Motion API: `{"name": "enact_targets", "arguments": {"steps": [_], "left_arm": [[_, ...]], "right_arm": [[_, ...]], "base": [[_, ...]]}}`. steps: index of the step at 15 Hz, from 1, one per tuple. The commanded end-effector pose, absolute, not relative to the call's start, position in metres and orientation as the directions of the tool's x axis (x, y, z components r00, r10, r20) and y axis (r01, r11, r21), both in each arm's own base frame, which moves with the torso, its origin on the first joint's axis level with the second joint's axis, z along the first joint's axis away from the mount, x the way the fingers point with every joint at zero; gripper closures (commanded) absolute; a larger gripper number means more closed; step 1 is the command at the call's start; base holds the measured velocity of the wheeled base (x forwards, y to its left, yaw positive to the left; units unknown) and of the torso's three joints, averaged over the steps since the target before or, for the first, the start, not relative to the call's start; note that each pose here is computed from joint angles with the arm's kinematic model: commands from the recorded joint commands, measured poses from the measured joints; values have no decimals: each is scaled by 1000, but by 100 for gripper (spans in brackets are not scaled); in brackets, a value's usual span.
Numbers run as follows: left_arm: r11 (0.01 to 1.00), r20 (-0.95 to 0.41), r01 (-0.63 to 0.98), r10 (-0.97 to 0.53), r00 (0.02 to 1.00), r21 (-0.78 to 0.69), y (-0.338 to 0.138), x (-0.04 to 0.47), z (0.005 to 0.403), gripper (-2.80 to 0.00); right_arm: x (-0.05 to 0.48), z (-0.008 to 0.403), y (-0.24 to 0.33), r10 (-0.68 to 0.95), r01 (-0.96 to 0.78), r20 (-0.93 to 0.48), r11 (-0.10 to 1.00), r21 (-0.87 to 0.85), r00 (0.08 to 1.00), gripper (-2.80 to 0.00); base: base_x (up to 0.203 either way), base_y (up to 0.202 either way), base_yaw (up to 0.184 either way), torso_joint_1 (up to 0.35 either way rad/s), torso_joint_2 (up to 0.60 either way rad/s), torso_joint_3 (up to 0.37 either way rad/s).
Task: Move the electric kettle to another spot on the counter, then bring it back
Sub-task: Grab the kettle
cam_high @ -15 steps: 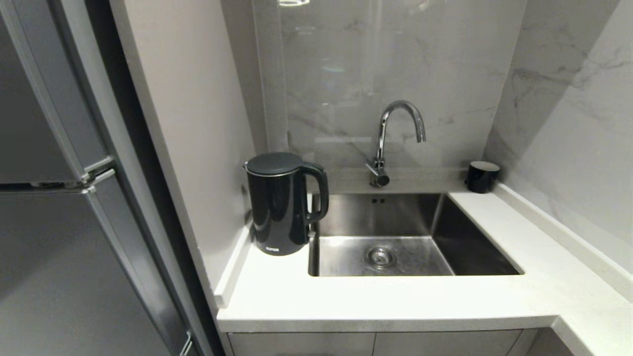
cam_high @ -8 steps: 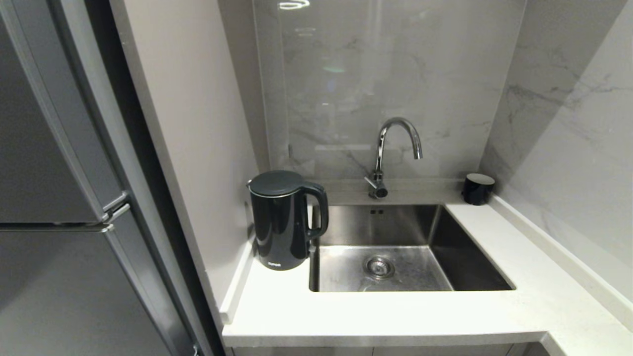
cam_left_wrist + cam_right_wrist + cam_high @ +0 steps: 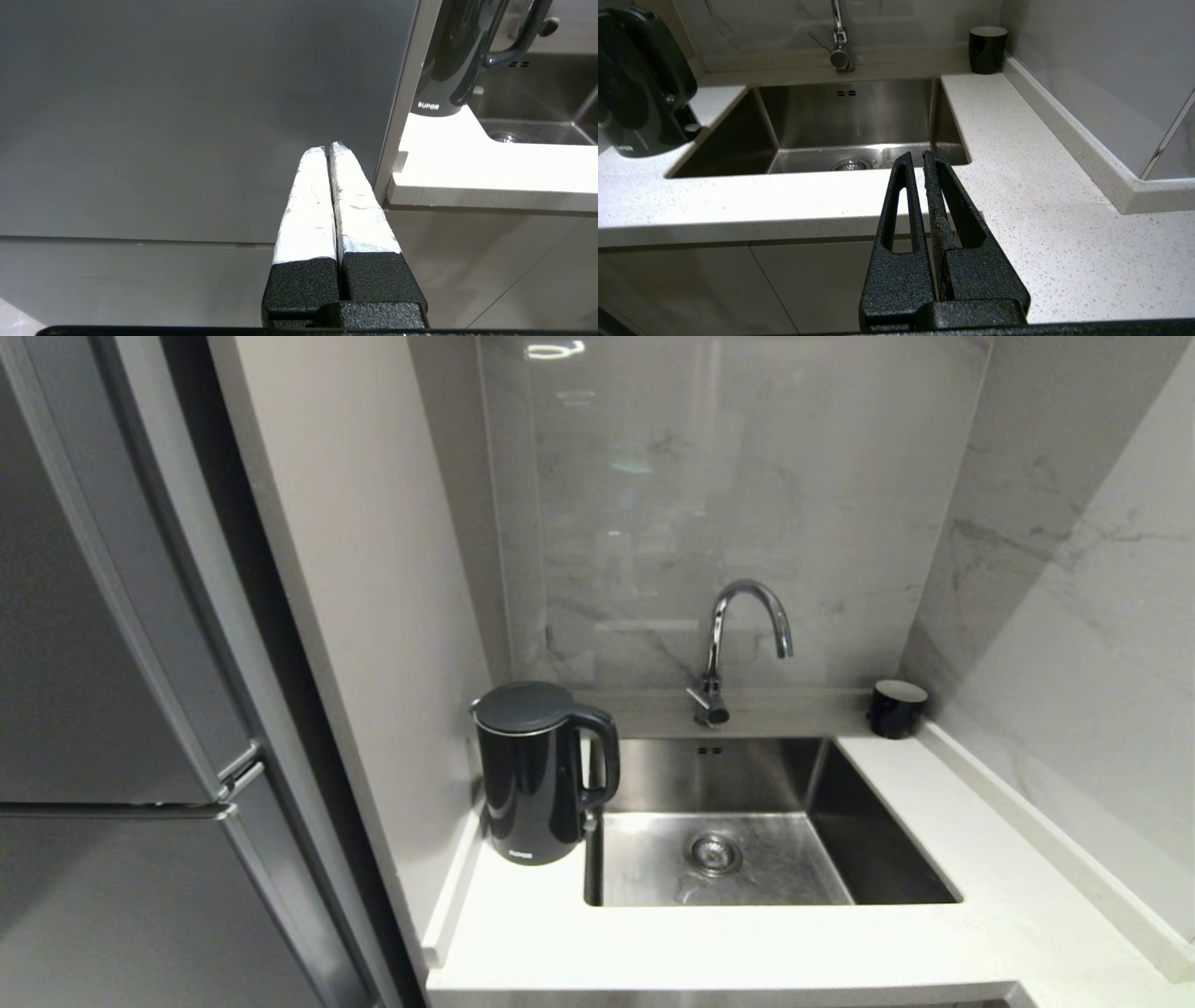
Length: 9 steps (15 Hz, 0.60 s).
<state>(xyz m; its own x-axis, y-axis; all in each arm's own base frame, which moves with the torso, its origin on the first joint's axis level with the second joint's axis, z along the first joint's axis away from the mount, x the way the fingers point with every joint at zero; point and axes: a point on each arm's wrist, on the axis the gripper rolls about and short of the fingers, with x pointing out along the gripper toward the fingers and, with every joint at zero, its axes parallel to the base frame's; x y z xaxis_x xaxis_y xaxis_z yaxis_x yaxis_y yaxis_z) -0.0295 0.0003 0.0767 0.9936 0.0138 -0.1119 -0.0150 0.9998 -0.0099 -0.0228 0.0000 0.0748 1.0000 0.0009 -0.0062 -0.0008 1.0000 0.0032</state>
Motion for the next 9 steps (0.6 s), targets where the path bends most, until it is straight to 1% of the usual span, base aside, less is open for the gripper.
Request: {"name": "enact_targets", "arguments": {"steps": [1,9], "left_arm": [[1000,-115,-17,15,993,-10,0,-30,76,0],[1000,-113,-17,15,993,-11,0,-29,77,0]], "right_arm": [[-23,75,0,2,-2,-8,1000,3,1000,0],[-23,75,0,2,-2,-8,1000,3,1000,0]], "base": [[0,0,0,144,-358,-207],[0,0,0,139,-317,-182]]}}
